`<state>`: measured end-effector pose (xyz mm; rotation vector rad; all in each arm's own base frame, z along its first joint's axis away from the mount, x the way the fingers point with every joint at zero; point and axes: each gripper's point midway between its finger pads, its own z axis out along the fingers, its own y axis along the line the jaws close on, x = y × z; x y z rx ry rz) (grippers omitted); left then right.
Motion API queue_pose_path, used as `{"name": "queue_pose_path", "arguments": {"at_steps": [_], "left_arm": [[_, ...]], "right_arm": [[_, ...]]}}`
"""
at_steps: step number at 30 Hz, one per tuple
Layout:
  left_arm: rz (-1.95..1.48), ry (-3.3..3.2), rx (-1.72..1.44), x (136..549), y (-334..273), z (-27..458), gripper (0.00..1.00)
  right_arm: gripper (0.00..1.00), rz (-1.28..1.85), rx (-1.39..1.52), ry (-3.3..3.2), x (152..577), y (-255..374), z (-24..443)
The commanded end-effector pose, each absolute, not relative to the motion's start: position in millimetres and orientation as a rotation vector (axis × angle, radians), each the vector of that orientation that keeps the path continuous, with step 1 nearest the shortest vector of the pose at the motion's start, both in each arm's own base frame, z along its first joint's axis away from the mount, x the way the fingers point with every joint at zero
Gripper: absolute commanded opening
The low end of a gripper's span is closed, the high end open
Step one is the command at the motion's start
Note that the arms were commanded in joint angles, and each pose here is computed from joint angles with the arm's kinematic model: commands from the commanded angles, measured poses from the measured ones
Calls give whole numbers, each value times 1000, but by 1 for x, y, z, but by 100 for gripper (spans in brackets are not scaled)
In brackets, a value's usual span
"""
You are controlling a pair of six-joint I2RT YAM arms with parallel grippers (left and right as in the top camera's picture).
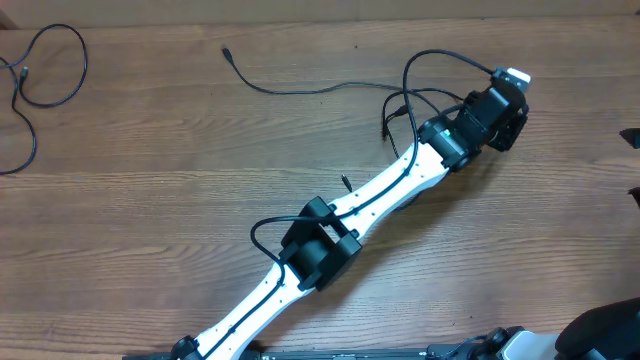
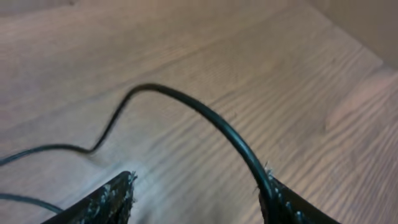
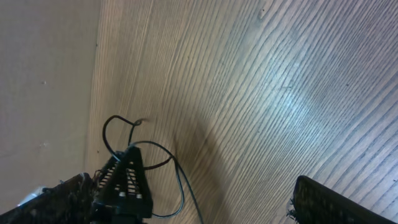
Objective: Untangle cables
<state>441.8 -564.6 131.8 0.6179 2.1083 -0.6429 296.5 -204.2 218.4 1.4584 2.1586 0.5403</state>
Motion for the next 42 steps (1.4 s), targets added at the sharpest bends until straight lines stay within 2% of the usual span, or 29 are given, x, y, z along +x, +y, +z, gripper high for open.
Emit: {"name": "queue_pose_path", "arguments": {"at_steps": [1,3,6,10,11,17,18,21,26,30,34,42], "left_arm": [[-642,2087,615,442,-569,131,57],[-652,2071,608,444,-570,135,44],[-687,2049,609,446,-573,141,35],[-783,2036,661,439,-581,149,8],[-796,2033,665,438,-581,152,4],[-817,1970,609,456,-552,221,4],[-839,1925,624,457,-536,261,4],[-886,1802,694,451,-506,335,4],[-940,1595,659,440,-422,467,4],[-915,1484,607,432,-339,541,4],[-913,1520,589,427,-273,558,4],[-768,1810,385,464,-160,503,4]], "right_arm": [[100,514,1432,2134,298,-208,231],[100,514,1432,2135,298,-208,231],[100,514,1432,2135,298,-208,231],[100,514,1432,2135,298,-208,231],[100,514,1432,2135,298,-208,231],[100,514,1432,2134,298,-208,231],[100,514,1432,2135,298,-208,231],[100,514,1432,2134,298,-208,231],[100,514,1432,2135,298,-208,231],[100,514,1432,2135,298,-208,231],[100,514,1432,2135,298,-208,231],[100,514,1432,2135,298,-208,231]]}}
